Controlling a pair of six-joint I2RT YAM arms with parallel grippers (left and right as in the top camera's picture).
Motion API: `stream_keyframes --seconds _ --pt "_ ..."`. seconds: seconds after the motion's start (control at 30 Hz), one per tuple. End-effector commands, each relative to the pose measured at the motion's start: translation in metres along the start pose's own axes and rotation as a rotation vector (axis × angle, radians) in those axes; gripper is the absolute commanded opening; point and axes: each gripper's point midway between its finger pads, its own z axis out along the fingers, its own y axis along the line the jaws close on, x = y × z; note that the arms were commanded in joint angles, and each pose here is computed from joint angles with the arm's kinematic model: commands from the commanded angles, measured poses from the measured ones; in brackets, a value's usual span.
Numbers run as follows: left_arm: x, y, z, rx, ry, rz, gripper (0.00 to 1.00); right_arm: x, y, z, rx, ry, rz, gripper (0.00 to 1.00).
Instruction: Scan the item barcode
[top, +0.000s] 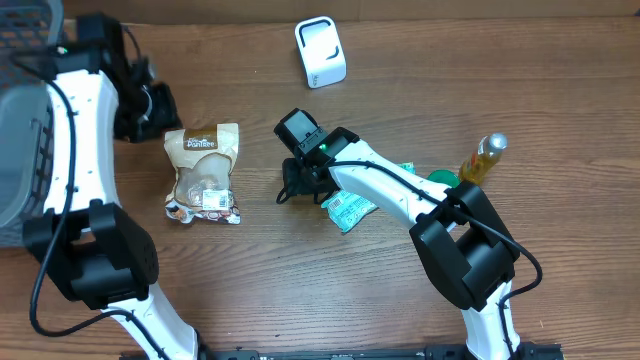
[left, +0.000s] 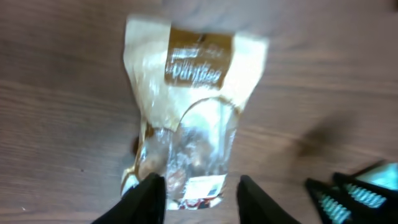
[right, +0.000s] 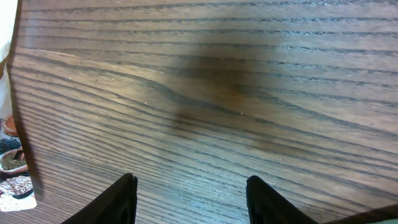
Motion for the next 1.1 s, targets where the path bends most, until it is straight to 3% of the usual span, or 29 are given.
stream_keyframes --seconds 0.0,0.1,0.23,0.33,0.67,0.9,1.07 --pt "0.029 0.011 0.029 -0.042 0.102 -0.018 0.34 -0.002 -0.003 -0.003 0.006 -0.012 -0.017 0.54" --pt "0.047 0.017 0.05 -0.051 0.161 -0.027 0.39 -0.002 -0.004 -0.003 0.007 -0.012 -0.038 0.57" --pt "0.056 0.021 0.064 -0.055 0.182 -0.032 0.19 -0.002 -0.004 -0.003 0.007 -0.011 -0.037 0.57" --pt "0.059 0.031 0.072 -0.106 0.182 -0.064 0.27 0.001 -0.005 -0.003 0.014 0.0 -0.036 0.57" --pt "0.074 0.047 0.097 -0.164 0.194 -0.104 0.32 0.004 -0.007 -0.003 0.022 0.012 -0.035 0.58" --pt "0.097 0.046 0.126 -0.124 0.227 -0.11 0.31 0.0 -0.007 -0.003 0.015 -0.001 -0.048 0.66" --pt "0.097 0.021 0.133 0.026 0.226 -0.071 0.26 -0.004 -0.012 -0.003 0.015 -0.001 -0.032 0.66"
